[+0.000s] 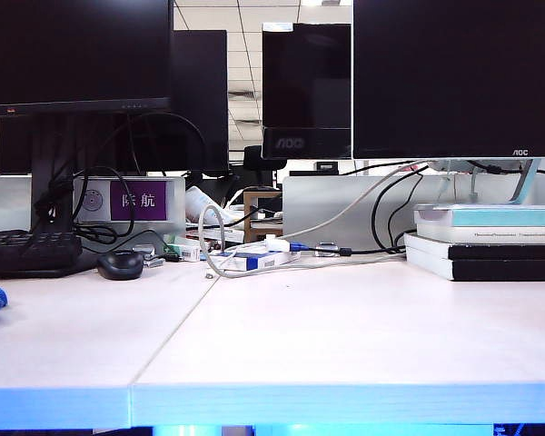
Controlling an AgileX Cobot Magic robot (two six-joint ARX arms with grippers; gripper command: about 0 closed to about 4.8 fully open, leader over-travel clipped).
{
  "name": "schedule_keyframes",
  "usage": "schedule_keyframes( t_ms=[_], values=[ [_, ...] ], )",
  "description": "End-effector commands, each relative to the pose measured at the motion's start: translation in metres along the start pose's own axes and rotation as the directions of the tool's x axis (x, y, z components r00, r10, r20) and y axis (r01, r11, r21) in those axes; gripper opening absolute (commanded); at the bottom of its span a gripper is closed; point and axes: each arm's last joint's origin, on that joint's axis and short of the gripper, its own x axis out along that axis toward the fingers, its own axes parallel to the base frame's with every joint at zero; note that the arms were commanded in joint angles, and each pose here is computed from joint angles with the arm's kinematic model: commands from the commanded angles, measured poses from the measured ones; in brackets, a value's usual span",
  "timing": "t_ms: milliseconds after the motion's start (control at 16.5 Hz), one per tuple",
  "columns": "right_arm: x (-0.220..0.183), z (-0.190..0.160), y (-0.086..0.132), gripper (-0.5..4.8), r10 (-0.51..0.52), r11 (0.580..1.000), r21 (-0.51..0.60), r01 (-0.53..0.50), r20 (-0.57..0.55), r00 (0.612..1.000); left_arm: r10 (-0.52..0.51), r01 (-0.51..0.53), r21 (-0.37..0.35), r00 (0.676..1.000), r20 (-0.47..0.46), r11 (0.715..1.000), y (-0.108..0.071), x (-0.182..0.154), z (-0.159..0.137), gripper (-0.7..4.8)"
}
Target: Wipe the table from left to right using the rag.
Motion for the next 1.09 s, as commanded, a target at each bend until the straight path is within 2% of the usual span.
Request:
schedule_keyframes(
  t_ms=[61, 121, 182, 303, 424, 485, 606, 728, 849, 909, 970, 1031, 1091],
  values=[
    [-0.003, 0.016, 0.0, -0.01, 0.007, 0.985, 0.171, -0.028, 0.119, 0.993, 0.079, -0.081, -0.147, 0.997, -0.018, 0.986, 0.002, 0.0, -0.002, -0.05],
    [-0.007, 0.028, 0.001, -0.01, 0.008, 0.978, 0.204, -0.042, 0.164, 0.986, 0.113, -0.113, -0.216, 0.993, -0.012, 0.97, 0.003, -0.001, 0.0, -0.05],
    [-0.013, 0.042, 0.0, -0.01, 0.007, 0.977, 0.209, -0.05, 0.2, 0.98, 0.12, -0.115, -0.256, 0.993, 0.002, 0.96, 0.004, -0.002, 0.004, -0.05],
    [-0.028, 0.074, 0.0, -0.02, -0.001, 0.976, 0.209, -0.057, 0.267, 0.964, 0.131, -0.109, -0.271, 0.989, 0.066, 0.957, 0.004, -0.008, 0.023, -0.05],
    [-0.036, 0.11, 0.0, -0.02, -0.001, 0.979, 0.193, -0.059, 0.297, 0.955, 0.194, -0.156, -0.28, 0.974, 0.115, 0.947, 0.007, -0.014, 0.045, -0.05],
    [-0.037, 0.133, 0.001, -0.02, 0.0, 0.985, 0.162, -0.051, 0.303, 0.953, 0.211, -0.169, -0.282, 0.97, 0.124, 0.944, 0.008, -0.015, 0.055, -0.05],
    [-0.031, 0.179, 0.002, -0.01, 0.011, 0.988, 0.141, -0.062, 0.337, 0.942, 0.232, -0.2, -0.279, 0.969, 0.087, 0.939, 0.01, -0.009, 0.078, -0.05],
    [-0.018, 0.222, 0.006, -0.01, 0.081, 0.985, 0.113, -0.128, 0.347, 0.934, 0.24, -0.22, -0.273, 0.97, 0.042, 0.937, 0.012, 0.002, 0.103, -0.05],
    [-0.001, 0.26, 0.012, -0.01, 0.247, 0.965, 0.006, -0.262, 0.316, 0.916, 0.218, -0.213, -0.247, 0.976, -0.011, 0.945, 0.015, 0.018, 0.135, -0.05],
    [0.007, 0.274, 0.015, -0.01, 0.319, 0.944, -0.012, -0.329, 0.286, 0.904, 0.215, -0.223, -0.218, 0.975, -0.058, 0.95, 0.016, 0.026, 0.148, -0.05],
    [0.017, 0.287, 0.019, -0.01, 0.411, 0.908, -0.029, -0.418, 0.249, 0.877, 0.185, -0.206, -0.183, 0.974, -0.128, 0.961, 0.017, 0.036, 0.163, -0.05],
    [0.027, 0.299, 0.023, -0.01, 0.515, 0.854, -0.045, -0.518, 0.212, 0.831, 0.16, -0.193, -0.153, 0.966, -0.201, 0.969, 0.017, 0.047, 0.175, -0.05],
    [0.032, 0.306, 0.025, -0.01, 0.572, 0.818, -0.049, -0.574, 0.187, 0.799, 0.154, -0.194, -0.141, 0.955, -0.254, 0.971, 0.018, 0.053, 0.182, -0.05]
  ],
)
